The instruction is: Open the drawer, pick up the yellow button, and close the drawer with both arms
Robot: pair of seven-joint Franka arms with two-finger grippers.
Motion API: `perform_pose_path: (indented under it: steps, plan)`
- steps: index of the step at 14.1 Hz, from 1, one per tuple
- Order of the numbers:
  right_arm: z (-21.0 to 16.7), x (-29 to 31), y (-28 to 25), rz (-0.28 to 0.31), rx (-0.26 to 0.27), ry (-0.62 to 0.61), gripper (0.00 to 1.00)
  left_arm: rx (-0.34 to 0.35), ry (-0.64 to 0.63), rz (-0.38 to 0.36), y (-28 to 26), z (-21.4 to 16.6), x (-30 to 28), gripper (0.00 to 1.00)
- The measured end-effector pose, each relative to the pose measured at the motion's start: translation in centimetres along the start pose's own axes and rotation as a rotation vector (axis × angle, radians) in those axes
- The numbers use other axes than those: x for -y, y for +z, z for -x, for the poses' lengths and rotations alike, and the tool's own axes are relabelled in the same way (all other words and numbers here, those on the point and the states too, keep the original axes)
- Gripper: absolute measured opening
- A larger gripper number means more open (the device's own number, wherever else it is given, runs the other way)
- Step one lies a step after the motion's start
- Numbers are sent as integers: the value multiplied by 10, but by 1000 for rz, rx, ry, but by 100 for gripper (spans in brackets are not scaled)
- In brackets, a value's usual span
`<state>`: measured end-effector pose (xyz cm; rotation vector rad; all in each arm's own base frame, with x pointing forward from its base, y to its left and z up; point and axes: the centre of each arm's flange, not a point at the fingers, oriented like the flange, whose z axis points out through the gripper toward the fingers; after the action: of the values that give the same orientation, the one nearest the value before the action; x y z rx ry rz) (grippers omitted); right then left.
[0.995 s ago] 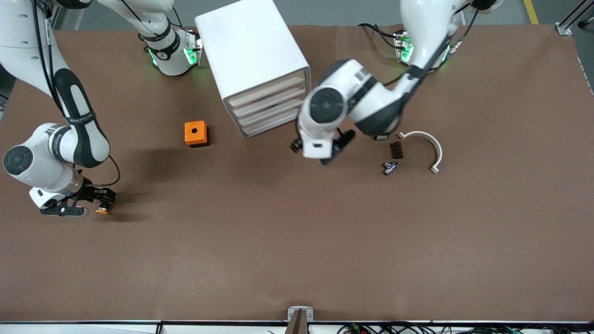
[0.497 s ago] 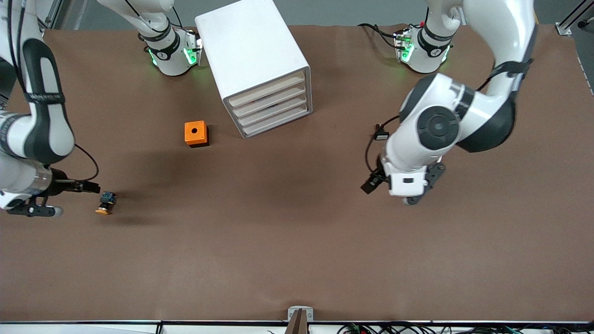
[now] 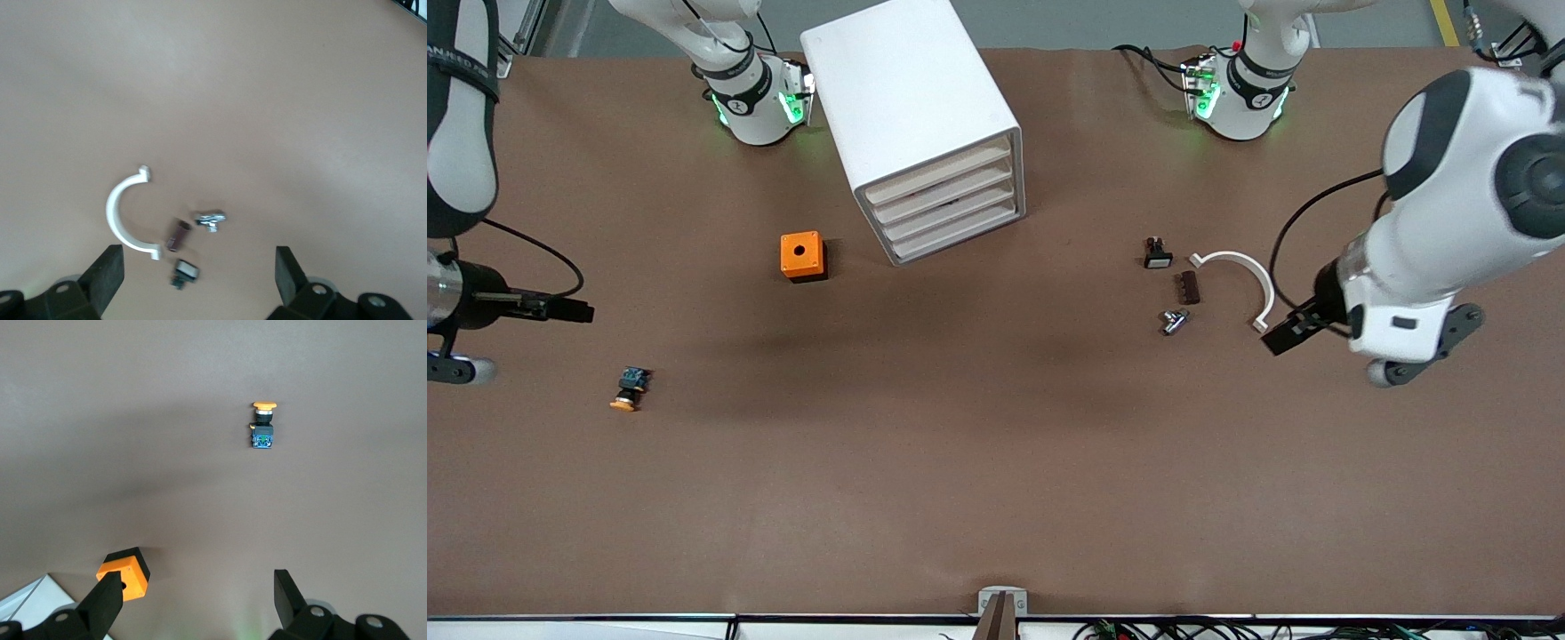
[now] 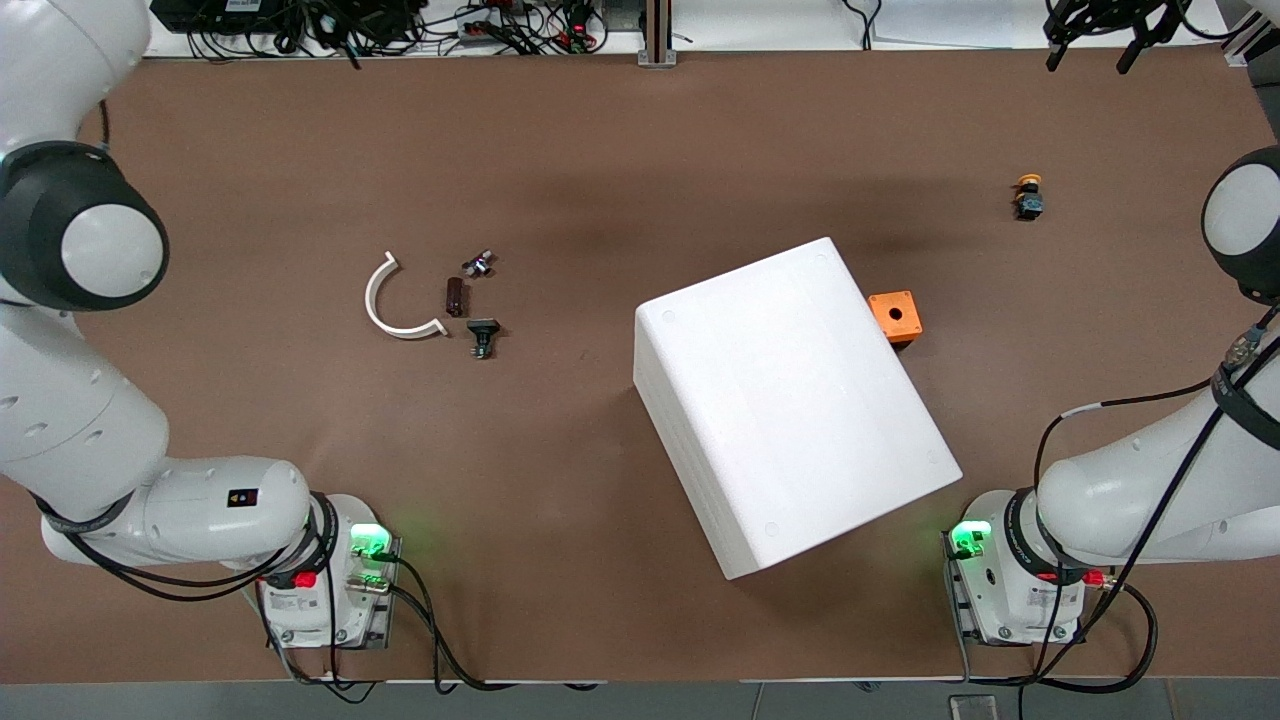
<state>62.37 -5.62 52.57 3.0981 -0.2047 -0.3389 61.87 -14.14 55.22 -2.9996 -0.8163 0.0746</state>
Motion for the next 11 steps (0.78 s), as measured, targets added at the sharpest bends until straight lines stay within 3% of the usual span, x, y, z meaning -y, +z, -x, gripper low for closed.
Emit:
perform_pose_path:
  steps: [2, 8, 11]
  plan:
    - [8, -1, -14, -2, -19, -12, 100, -21, 98, -20, -25, 1, 31, 100]
    - [27, 0, -51, -4, -64, -67, 100, -34, 313, 13, -67, 19, 115, 100]
    - [33, 1, -54, -3, -34, -70, 100, -7, 356, -5, -70, 47, 117, 100]
